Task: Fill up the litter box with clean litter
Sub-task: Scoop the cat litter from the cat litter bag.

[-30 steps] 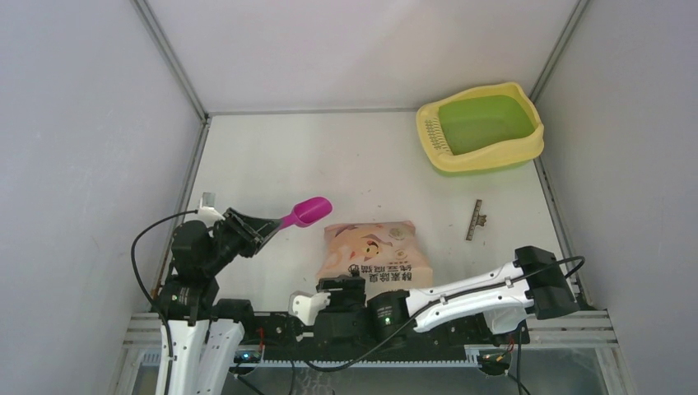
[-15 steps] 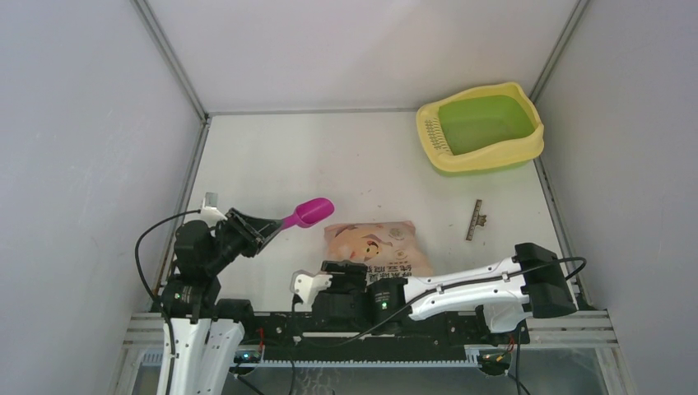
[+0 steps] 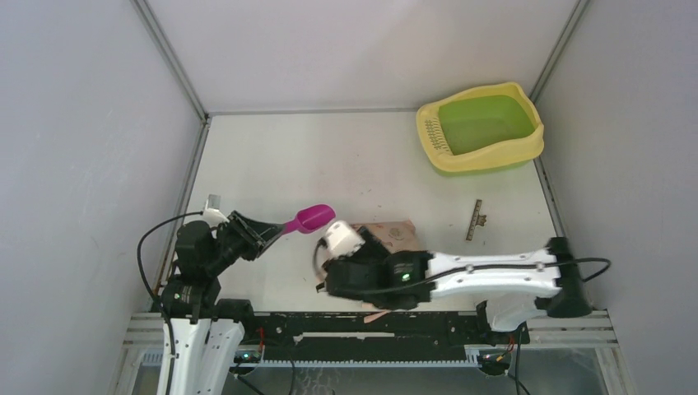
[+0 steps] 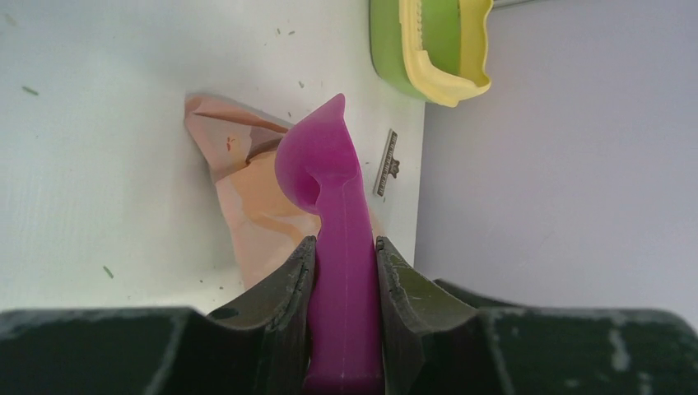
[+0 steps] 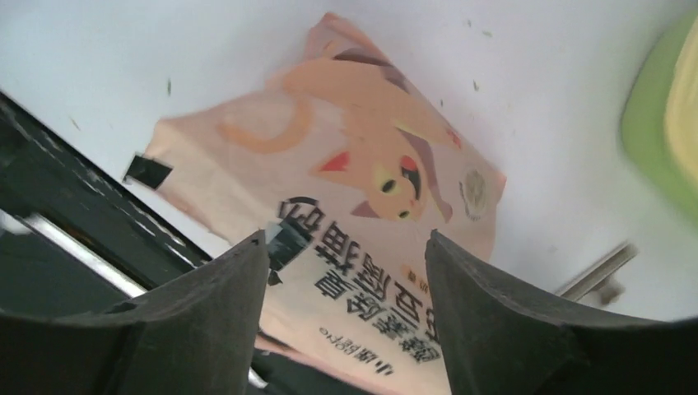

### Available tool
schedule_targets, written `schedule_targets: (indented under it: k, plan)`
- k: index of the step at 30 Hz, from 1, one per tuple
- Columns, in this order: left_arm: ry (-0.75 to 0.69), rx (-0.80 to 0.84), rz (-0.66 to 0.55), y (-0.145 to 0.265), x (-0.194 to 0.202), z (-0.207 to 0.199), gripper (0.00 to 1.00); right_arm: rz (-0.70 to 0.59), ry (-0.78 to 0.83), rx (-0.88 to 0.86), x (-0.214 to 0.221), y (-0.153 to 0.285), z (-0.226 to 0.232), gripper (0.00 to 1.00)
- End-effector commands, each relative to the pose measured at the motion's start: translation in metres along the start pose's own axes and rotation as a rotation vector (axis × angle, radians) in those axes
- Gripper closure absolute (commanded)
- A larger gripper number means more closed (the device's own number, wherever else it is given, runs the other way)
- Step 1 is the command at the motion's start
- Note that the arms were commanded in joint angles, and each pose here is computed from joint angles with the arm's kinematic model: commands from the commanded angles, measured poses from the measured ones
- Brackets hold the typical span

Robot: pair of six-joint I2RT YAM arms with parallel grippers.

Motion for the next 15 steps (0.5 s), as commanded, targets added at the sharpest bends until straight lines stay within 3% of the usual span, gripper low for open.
schedule_targets:
  k: [1,4,8,10,12,15]
  plan:
    - [-0.063,0.052,-0.009,0.012,-0.004,-0.015,1.00,-0.002,-0.622,0.062,-0.002,0.049,-0.066,0.22]
    - [-0.069,0.059,-0.004,0.014,-0.002,-0.016,1.00,0.040,-0.907,0.075,0.037,0.054,-0.103,0.23]
    - [-0.076,0.068,0.003,0.015,-0.004,-0.021,1.00,-0.022,-1.214,0.094,0.089,0.060,-0.142,0.22]
    - [-0.083,0.071,0.007,0.014,-0.007,-0.025,1.00,-0.072,-1.328,0.066,0.109,0.061,-0.152,0.20]
    - [-0.095,0.075,0.011,0.014,-0.011,-0.029,1.00,-0.126,-1.420,0.020,0.124,0.059,-0.156,0.09]
    - [-0.106,0.077,0.015,0.013,-0.016,-0.035,1.00,-0.171,-1.518,0.001,0.142,0.052,-0.158,0.07]
Point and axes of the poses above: each gripper's point midway between its finger pads, its own y axis back along the fingers, its own z axis along the line the jaws close on, x = y × z, the point moved 6 cm from there along y, back along the fingers, and after that the axes turned 12 degrees about -y, right-handed, at the moved point
